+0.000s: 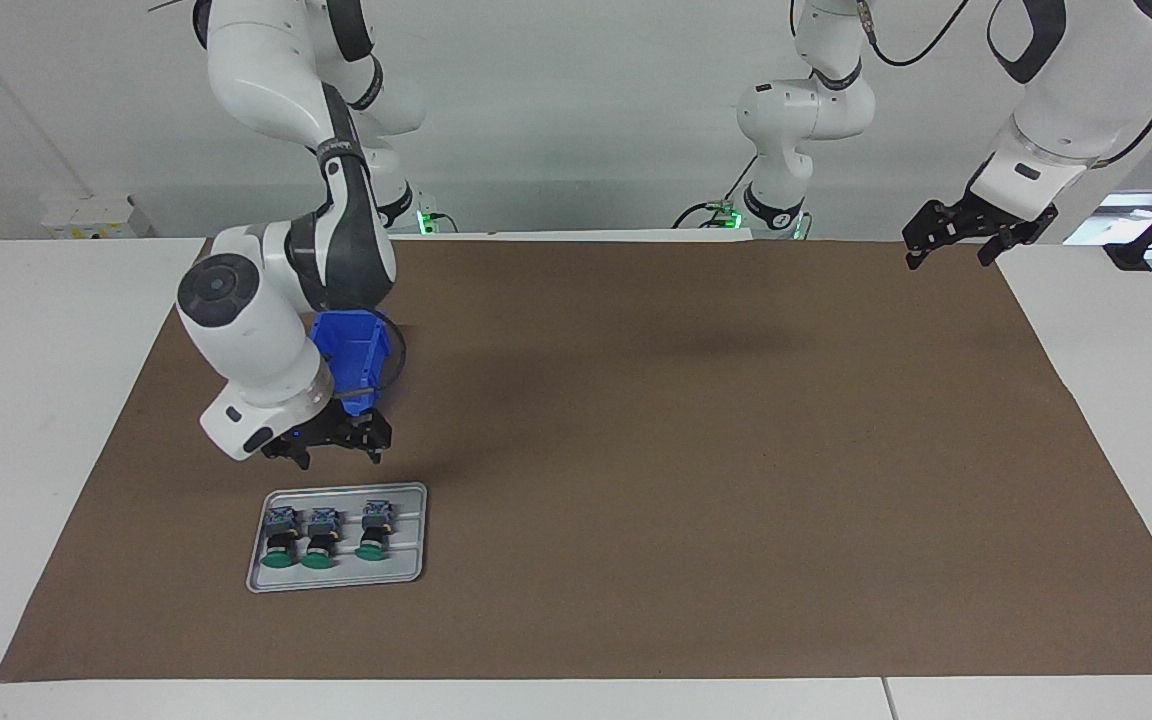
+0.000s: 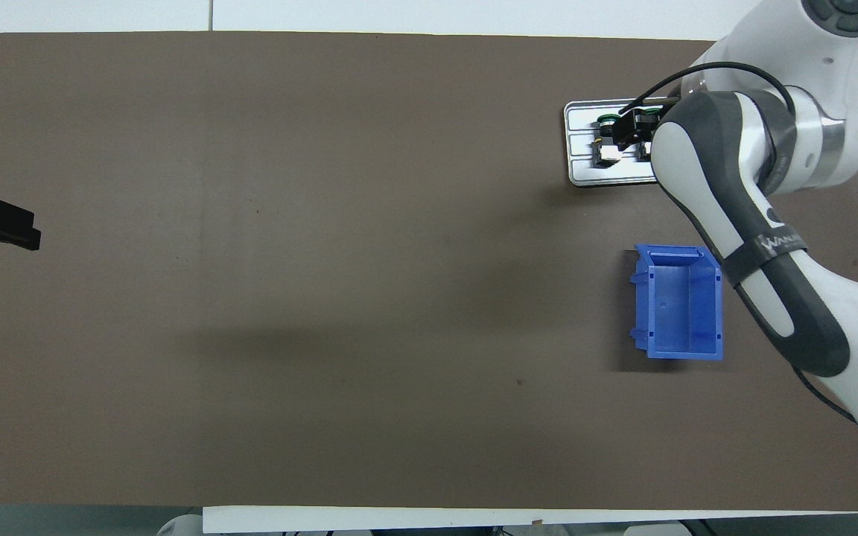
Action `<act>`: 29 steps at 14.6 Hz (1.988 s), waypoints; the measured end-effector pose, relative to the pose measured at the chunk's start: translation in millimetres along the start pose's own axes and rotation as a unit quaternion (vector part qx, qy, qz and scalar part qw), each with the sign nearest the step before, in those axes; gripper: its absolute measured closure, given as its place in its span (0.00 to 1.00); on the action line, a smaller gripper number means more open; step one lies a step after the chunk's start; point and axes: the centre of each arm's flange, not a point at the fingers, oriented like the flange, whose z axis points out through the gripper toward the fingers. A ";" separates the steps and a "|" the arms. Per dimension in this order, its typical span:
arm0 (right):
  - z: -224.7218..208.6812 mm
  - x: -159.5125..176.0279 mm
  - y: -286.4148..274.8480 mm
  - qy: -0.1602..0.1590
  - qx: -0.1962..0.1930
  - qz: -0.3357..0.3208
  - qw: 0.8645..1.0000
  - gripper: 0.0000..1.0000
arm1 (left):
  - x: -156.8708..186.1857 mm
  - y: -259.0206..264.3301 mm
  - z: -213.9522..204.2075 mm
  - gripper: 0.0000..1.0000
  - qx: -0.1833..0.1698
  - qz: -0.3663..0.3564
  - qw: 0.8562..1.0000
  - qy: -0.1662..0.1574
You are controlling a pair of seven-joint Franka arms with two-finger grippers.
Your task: Place and press button with both arms
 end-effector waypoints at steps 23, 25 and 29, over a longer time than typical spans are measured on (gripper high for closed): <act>99.0 9.2 -13.6 -0.005 -0.007 -0.036 0.999 0.46 | 0.0 -0.9 0.0 0.00 0.000 -0.001 1.000 0.000; 98.7 9.0 -14.1 -0.005 -0.007 -0.037 0.999 0.58 | 0.0 -0.9 0.0 0.00 0.000 -0.001 1.000 0.000; 77.1 10.2 -31.4 -0.028 -0.009 -0.039 0.999 0.58 | 0.0 -0.9 0.0 0.00 0.000 -0.001 1.000 0.000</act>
